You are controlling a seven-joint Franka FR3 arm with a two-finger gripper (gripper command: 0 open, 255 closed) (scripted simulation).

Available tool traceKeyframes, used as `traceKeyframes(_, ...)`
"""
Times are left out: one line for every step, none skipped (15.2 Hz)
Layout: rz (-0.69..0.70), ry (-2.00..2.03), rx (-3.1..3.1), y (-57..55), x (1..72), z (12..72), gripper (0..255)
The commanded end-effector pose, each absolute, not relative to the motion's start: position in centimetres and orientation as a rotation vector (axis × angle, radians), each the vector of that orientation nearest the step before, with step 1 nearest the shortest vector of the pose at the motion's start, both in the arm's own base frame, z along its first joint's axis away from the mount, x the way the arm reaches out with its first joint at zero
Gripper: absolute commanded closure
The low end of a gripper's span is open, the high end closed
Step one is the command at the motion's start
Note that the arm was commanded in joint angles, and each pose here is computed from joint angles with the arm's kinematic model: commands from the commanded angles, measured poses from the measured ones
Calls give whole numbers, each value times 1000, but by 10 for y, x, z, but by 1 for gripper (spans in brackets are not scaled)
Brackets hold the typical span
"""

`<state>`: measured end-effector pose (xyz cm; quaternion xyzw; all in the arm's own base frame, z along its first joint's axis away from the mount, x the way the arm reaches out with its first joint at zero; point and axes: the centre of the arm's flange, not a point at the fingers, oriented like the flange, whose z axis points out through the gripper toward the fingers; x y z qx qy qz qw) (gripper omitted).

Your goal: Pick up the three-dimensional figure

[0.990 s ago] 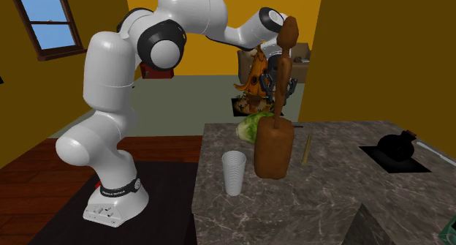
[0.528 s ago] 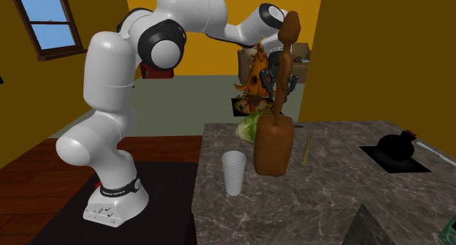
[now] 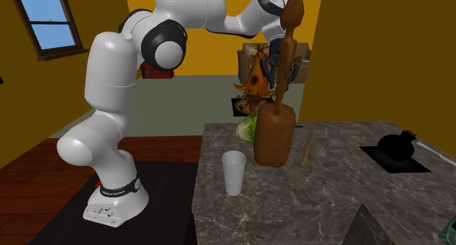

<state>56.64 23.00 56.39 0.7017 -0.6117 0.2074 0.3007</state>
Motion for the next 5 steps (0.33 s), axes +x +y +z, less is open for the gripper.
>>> traceKeyframes(553,-1625,1861,230,567,577,255)
traceKeyframes(553,-1625,1861,230,567,582,255)
traceKeyframes(553,-1625,1861,230,567,588,255)
traceKeyframes(553,-1625,1861,230,567,589,255)
traceKeyframes(553,-1625,1861,230,567,589,255)
